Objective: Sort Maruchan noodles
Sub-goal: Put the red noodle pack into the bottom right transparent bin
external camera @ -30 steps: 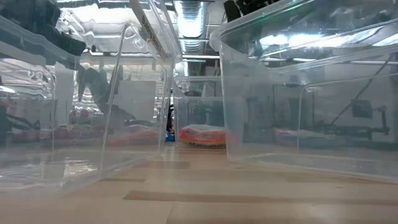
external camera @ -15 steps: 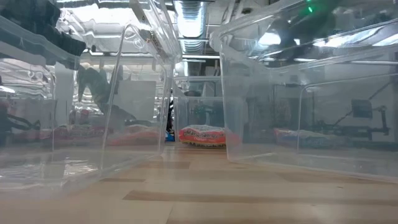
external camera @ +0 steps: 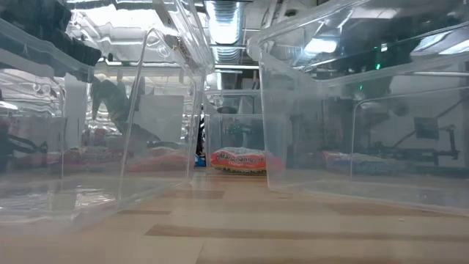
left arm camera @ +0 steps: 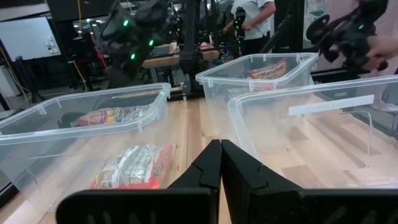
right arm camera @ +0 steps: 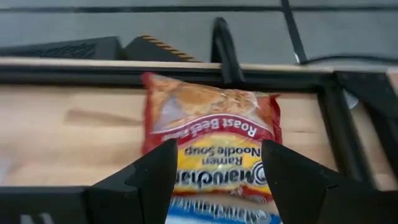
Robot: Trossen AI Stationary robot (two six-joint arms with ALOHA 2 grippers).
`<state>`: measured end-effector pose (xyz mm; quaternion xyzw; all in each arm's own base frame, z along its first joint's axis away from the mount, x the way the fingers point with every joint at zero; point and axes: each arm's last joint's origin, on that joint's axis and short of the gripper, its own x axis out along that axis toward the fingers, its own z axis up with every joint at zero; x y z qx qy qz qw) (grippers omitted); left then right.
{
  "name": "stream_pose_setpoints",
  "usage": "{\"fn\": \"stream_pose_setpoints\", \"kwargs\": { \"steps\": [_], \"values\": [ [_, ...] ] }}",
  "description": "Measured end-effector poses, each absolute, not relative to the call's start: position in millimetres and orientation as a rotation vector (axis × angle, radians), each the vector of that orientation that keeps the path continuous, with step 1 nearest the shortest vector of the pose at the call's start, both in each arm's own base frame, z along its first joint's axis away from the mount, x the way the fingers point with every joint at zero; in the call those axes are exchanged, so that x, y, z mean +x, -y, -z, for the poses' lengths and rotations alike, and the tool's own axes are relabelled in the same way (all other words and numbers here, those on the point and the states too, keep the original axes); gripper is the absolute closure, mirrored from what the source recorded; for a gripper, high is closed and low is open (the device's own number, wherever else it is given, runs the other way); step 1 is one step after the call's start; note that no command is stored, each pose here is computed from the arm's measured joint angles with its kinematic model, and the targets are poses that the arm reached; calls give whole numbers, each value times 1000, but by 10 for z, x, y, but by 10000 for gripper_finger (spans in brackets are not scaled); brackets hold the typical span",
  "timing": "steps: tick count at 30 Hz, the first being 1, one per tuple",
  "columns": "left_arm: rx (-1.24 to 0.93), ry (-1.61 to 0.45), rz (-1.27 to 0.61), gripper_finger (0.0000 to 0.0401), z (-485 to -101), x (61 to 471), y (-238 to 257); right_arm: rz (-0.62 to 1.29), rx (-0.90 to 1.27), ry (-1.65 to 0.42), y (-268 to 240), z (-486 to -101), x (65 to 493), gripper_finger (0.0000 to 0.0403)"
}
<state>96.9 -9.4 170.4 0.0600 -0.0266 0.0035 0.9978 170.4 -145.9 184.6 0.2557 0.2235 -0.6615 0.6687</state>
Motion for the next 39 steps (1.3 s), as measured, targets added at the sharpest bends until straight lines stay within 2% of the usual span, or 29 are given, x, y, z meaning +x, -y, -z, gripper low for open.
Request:
{"fn": "stream_pose_setpoints", "kwargs": {
  "steps": [9,15,17,19,23,24,31,39],
  "values": [
    [120,53,-7,401,-1704,969,94,1593,616,-516,1812,-1347,1812,148],
    [120,54,-7,401,-1704,969,94,1667,577,-534,1887,-1150,1845,154],
    [120,53,-7,401,-1704,969,94,1671,562,-548,1869,-1128,1858,176],
    [120,53,-7,401,-1704,969,94,1671,556,-571,1862,-1107,1854,219],
    [120,53,-7,401,-1704,969,94,1641,515,-651,1823,-1094,1855,358],
    [120,54,-7,401,-1705,969,94,1625,497,-671,1803,-1098,1866,379],
    [120,53,-7,401,-1704,969,94,1534,426,-710,1537,-1348,1899,396],
    [120,53,-7,401,-1704,969,94,1436,360,-483,1218,-1990,1822,397]
  ]
}}
